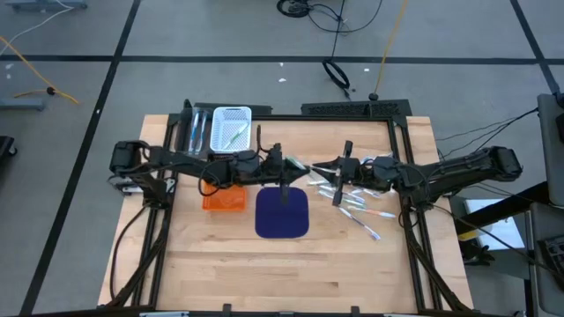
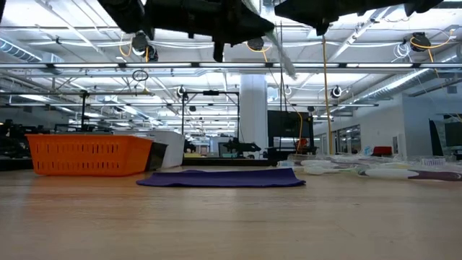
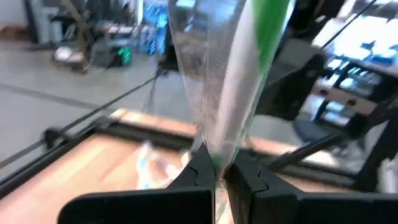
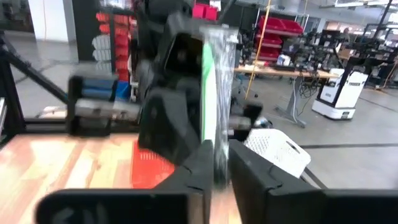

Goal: Pick & Place Toothbrushes
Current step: Put the green toothbrush into the white bin, then put the violet toothbrush into the black bin

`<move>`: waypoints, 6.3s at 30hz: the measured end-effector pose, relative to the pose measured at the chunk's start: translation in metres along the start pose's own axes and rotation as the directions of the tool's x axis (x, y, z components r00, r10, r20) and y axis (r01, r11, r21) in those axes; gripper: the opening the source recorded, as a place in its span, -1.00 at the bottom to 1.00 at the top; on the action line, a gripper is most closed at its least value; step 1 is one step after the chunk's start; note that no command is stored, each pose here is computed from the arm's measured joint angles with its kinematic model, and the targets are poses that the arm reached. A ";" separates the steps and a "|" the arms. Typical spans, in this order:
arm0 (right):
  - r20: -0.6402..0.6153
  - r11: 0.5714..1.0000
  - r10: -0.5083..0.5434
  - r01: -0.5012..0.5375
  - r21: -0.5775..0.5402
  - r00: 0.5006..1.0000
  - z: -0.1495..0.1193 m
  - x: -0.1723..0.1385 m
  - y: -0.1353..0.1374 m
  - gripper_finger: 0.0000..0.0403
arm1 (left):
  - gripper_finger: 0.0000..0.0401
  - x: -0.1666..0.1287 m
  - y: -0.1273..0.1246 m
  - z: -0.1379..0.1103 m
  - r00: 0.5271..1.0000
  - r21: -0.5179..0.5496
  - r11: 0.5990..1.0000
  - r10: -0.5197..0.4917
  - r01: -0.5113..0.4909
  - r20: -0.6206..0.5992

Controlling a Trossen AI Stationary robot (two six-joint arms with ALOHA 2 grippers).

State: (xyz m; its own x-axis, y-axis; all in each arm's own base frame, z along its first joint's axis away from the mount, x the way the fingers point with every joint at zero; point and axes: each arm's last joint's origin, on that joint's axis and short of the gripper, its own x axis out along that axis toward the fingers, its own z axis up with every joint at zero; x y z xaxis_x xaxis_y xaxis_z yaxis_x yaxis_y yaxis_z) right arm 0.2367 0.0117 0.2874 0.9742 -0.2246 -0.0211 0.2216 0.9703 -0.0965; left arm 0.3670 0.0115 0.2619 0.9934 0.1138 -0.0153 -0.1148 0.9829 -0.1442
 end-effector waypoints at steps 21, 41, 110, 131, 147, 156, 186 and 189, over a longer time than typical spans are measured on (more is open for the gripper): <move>-0.228 0.997 0.016 0.000 0.072 0.973 -0.018 -0.012 -0.002 -0.36 | -0.98 -0.112 0.028 0.061 0.734 0.157 0.768 0.640 -0.621 -0.228; -0.262 0.997 0.017 0.002 0.071 0.965 -0.021 -0.012 -0.002 -0.41 | -0.98 -0.139 0.122 0.042 0.419 0.110 0.535 0.759 -0.838 -0.499; -0.676 0.982 -0.082 0.174 0.070 0.733 -0.100 -0.042 -0.007 -0.50 | -0.11 -0.083 0.129 0.020 0.794 -0.111 0.910 0.283 -0.400 -0.538; -0.889 0.945 -0.182 0.323 -0.041 0.420 -0.123 -0.072 -0.015 -0.50 | -0.11 -0.061 0.053 0.019 0.873 -0.031 0.984 0.139 -0.174 -0.467; -0.932 0.938 -0.193 0.336 -0.083 0.308 -0.149 -0.079 -0.014 -0.65 | -0.11 -0.060 0.045 0.018 0.876 -0.015 0.989 0.126 -0.150 -0.466; -0.925 0.939 -0.188 0.338 -0.070 0.330 -0.149 -0.076 -0.014 -0.99 | -0.11 -0.060 0.045 0.018 0.876 -0.015 0.989 0.126 -0.150 -0.466; -0.199 0.980 -0.107 0.137 0.142 0.974 -0.033 -0.016 -0.004 -1.00 | -0.11 -0.047 0.018 0.049 0.995 0.013 1.000 0.006 -0.004 -0.096; -0.184 0.980 -0.101 0.130 0.150 0.978 -0.032 -0.016 -0.004 -1.00 | -0.11 -0.040 0.014 0.047 0.998 0.013 1.000 -0.012 0.013 -0.058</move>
State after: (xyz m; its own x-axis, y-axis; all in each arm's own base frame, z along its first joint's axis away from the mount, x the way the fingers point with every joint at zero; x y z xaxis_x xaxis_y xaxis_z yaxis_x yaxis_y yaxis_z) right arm 0.2189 0.0083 0.2565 0.9221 -0.3345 -0.1944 0.3501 0.9353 0.0515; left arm 0.3257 0.0274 0.3066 0.9931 0.0935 -0.0708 -0.1022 0.9861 -0.1311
